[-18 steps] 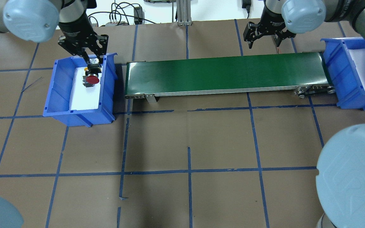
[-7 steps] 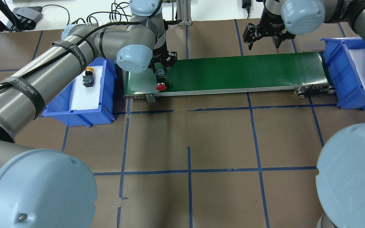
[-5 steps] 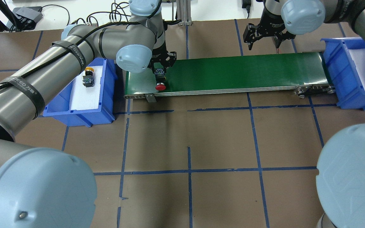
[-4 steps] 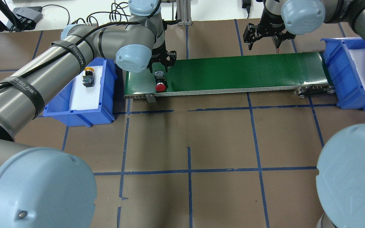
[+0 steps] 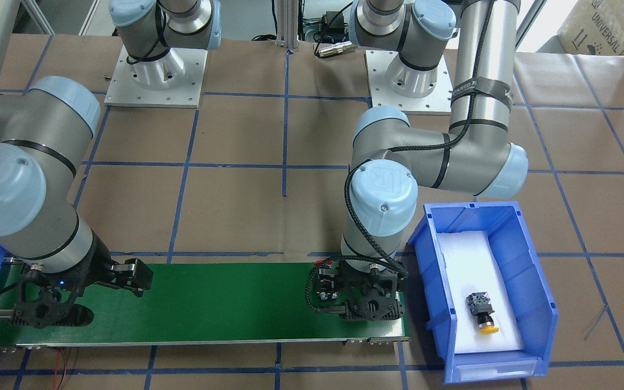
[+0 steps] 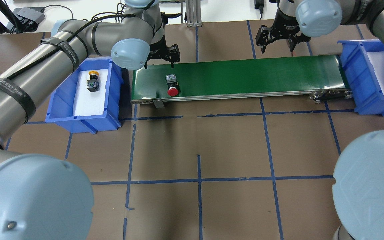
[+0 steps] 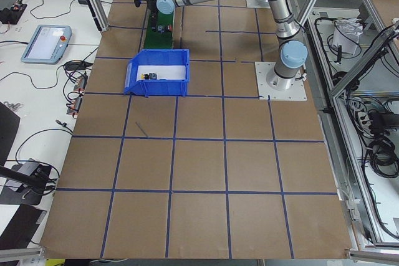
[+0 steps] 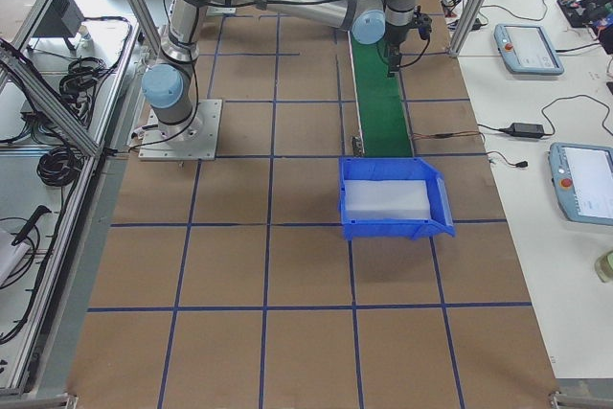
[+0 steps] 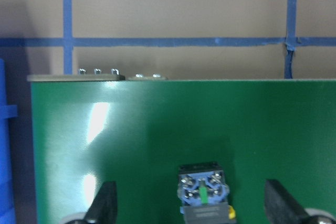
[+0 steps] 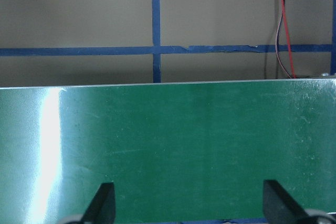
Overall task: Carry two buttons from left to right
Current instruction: 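Raise the left gripper and return it over the blue bin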
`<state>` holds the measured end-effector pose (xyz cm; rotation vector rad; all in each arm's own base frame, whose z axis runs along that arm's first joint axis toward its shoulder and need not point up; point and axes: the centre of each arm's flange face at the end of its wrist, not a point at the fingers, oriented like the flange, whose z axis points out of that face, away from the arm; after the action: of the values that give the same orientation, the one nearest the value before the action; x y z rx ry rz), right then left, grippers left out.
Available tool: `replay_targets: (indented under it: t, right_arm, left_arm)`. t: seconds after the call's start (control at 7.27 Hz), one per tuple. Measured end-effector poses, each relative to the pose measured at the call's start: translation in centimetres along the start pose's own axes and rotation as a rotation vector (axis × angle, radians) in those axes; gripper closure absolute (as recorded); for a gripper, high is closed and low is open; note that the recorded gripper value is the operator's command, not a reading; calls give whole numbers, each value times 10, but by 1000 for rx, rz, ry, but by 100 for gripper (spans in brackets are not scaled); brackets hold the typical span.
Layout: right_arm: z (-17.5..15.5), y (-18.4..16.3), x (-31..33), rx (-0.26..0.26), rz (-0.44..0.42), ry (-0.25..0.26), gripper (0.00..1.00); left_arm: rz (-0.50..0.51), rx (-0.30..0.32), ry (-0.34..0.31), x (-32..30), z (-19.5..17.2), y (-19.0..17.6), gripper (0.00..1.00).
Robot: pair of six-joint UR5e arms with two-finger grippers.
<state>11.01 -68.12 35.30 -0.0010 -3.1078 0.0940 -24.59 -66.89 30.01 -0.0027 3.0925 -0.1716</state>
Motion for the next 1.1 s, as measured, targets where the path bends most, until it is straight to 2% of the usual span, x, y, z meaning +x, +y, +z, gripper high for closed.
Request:
replay_targets:
  t: [0.28,0.69,0.83,1.1]
  right_arm:
    - [1,0,0,-1,-1,0,0]
    - [0,0,0,0,0,0,0]
    - [0,0,0,0,0,0,0]
    - [-1,0,0,1,0,0,0]
  left_arm:
    - [-11,-6,-6,-46,-16,-8,0]
    - [-81,29,-9,-117,-54,-10,0]
    - [-104,35,1,-131,-63,-10,0]
    - [-134,40,69,-144,-76,-10,0]
